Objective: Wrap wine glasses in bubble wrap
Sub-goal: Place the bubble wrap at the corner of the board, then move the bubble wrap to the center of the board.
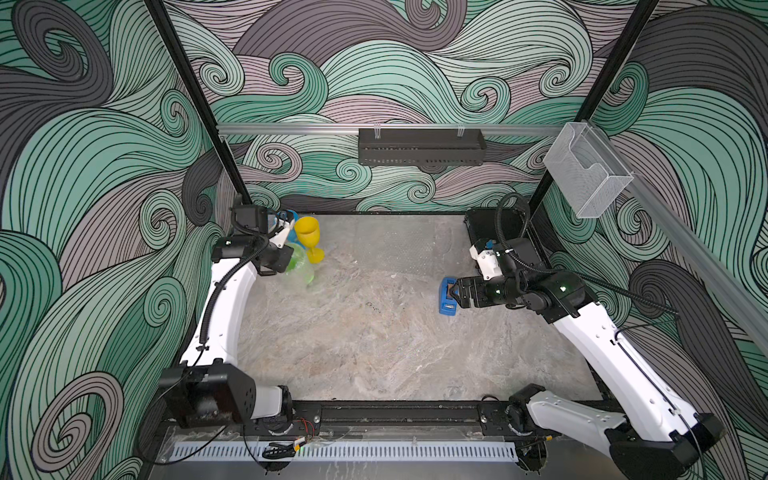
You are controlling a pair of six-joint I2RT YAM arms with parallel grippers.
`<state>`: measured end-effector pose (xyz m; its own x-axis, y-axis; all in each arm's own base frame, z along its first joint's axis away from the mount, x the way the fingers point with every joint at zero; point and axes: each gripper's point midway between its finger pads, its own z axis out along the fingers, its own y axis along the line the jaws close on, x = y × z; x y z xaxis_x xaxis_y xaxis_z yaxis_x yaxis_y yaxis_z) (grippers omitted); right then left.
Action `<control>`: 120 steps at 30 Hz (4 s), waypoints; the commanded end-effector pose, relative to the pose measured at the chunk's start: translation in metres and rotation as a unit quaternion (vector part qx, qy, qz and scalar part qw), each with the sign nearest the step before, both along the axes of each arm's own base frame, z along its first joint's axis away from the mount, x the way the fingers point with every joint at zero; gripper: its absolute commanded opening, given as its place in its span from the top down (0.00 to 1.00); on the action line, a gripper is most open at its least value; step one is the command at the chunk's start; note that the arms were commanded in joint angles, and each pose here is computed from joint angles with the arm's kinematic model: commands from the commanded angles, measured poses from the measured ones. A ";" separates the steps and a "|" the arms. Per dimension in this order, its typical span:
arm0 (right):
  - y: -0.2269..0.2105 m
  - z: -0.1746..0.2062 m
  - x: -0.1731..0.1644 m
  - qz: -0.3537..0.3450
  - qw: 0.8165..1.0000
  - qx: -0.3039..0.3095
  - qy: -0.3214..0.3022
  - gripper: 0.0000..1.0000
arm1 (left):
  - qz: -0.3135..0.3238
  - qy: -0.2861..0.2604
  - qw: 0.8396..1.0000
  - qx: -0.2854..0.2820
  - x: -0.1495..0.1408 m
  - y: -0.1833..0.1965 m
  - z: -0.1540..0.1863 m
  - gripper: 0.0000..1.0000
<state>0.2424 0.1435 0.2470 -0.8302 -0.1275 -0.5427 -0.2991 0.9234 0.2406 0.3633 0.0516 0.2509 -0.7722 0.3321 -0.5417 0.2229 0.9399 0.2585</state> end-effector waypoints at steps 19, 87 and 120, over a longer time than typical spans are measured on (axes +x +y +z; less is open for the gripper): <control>0.008 -0.027 0.006 0.002 0.999 0.005 0.038 0.06 | 0.134 0.118 0.984 0.010 0.104 0.135 -0.076 1.00; 0.053 -0.177 0.184 -0.059 0.974 -0.152 0.158 0.52 | 0.007 -0.141 0.940 -0.312 -0.099 -0.087 -0.025 0.01; 0.046 -0.194 0.182 -0.033 0.967 -0.195 0.163 1.00 | -0.023 -0.138 0.945 -0.297 -0.098 -0.096 -0.040 0.01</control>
